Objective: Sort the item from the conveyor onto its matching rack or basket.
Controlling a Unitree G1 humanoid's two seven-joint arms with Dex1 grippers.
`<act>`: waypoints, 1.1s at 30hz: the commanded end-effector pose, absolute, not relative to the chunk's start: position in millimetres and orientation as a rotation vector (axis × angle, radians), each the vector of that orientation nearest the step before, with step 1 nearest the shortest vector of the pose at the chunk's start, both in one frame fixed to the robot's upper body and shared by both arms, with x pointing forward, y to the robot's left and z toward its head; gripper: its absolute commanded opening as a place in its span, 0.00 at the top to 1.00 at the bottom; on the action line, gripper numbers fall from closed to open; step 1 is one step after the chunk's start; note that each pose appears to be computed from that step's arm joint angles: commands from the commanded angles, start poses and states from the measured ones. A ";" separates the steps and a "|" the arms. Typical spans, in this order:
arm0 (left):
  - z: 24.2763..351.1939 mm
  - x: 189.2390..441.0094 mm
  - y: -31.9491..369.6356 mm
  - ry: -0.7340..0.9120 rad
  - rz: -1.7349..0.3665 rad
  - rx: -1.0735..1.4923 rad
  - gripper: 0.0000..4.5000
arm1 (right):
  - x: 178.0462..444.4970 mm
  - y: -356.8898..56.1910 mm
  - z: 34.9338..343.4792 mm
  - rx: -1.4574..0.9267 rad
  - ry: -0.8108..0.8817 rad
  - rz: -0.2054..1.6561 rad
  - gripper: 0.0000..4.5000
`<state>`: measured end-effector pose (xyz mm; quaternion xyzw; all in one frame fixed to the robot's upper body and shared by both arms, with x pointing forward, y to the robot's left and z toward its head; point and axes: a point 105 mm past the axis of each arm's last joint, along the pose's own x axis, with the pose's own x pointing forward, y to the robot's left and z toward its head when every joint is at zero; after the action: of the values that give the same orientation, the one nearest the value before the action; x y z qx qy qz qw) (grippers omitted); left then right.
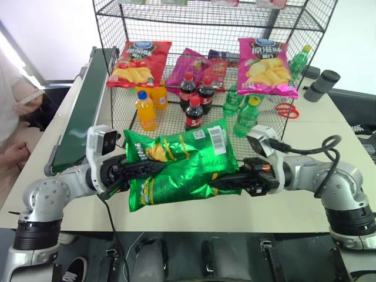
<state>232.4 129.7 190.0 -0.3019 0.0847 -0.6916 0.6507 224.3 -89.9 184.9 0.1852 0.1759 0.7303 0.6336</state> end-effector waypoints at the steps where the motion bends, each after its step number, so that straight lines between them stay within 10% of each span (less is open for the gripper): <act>1: 196.1 232.7 131.3 0.152 -1.565 -0.648 1.00 | 220.1 -88.1 187.1 0.396 0.383 1.699 0.80; 5: 195.8 235.5 132.6 0.167 -1.552 -0.662 1.00 | 220.6 -88.5 183.5 0.364 0.382 1.694 0.80; 11: 200.7 237.3 136.4 0.111 -1.519 -0.648 0.37 | 223.5 -89.7 178.8 0.343 0.395 1.679 0.97; 23: 186.9 237.5 163.4 0.095 -1.354 -0.574 0.36 | 239.5 -102.3 186.2 0.132 0.234 1.563 0.97; 33: 187.9 268.5 198.2 -0.109 -1.074 -0.515 0.36 | 292.7 -97.1 251.7 -0.747 -0.508 0.984 0.97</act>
<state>271.7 203.8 171.5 -0.2638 -0.0233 -0.4909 0.8300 283.4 -96.8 221.2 -0.2606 -0.1475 0.5368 0.7888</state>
